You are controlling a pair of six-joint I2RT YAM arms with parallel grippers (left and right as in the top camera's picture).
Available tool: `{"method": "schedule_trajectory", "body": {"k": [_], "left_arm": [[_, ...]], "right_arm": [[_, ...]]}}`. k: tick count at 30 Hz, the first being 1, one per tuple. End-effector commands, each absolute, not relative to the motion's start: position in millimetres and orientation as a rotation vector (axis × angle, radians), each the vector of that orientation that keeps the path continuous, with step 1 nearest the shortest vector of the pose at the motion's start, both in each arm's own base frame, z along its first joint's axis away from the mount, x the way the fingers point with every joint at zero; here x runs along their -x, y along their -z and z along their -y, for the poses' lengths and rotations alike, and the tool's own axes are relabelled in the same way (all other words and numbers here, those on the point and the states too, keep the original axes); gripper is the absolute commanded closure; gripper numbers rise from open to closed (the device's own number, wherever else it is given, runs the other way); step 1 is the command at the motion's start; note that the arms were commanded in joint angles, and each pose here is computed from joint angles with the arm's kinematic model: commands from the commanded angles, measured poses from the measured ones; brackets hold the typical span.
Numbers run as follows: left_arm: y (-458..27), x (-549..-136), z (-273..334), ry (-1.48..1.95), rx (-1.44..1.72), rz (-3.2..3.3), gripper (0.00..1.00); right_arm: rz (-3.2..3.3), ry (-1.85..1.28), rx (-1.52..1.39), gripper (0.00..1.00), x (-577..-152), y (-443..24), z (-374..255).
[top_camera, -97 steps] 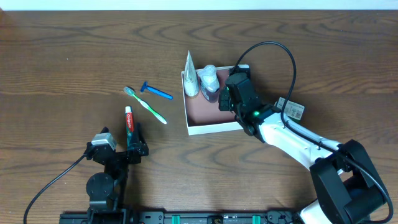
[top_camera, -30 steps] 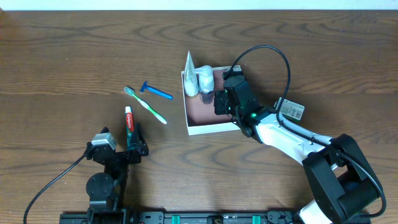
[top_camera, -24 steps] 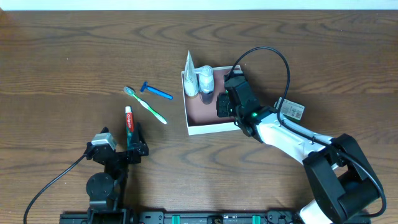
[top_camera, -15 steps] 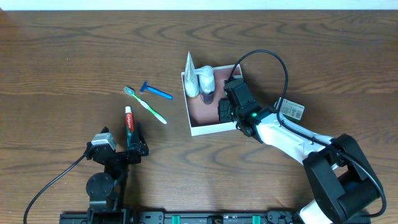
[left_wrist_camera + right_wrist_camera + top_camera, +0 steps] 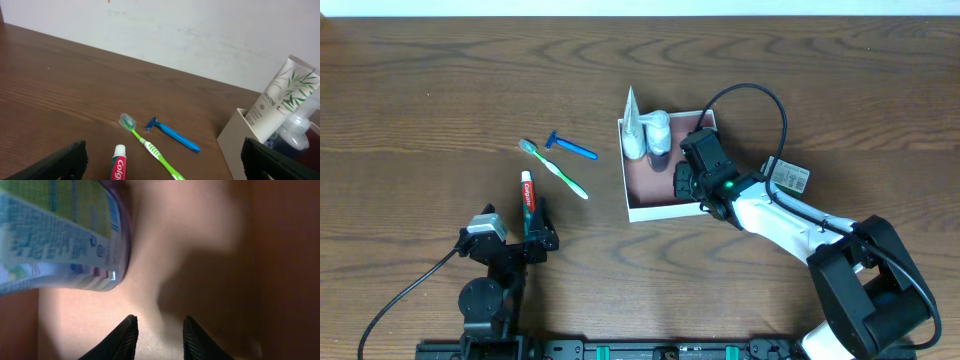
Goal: Pack container
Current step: 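Lower the bottle into the box and adjust it next to the tube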
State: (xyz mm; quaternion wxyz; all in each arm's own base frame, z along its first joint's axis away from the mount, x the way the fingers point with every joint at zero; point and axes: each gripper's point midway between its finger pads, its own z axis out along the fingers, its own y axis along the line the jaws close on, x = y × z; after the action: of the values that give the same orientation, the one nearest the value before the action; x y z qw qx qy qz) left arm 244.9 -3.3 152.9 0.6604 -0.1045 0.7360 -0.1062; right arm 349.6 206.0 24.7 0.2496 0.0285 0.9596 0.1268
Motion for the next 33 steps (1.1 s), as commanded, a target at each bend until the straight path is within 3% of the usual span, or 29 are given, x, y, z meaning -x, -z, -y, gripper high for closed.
{"method": "schedule_trajectory", "body": {"k": [1, 28, 33], "left_arm": [[-137, -244, 4, 0.231, 0.229, -1.713, 0.02], [-137, -244, 4, 0.231, 0.229, -1.713, 0.02], [-137, -244, 4, 0.231, 0.230, -1.712, 0.02]], "right_arm": [[-2.615, -0.328, -0.297, 0.69, -349, -23, -193], [-2.530, -0.341, -0.769, 0.67, -335, -21, -198], [-2.522, -0.325, -0.751, 0.67, -337, -22, -197]]}}
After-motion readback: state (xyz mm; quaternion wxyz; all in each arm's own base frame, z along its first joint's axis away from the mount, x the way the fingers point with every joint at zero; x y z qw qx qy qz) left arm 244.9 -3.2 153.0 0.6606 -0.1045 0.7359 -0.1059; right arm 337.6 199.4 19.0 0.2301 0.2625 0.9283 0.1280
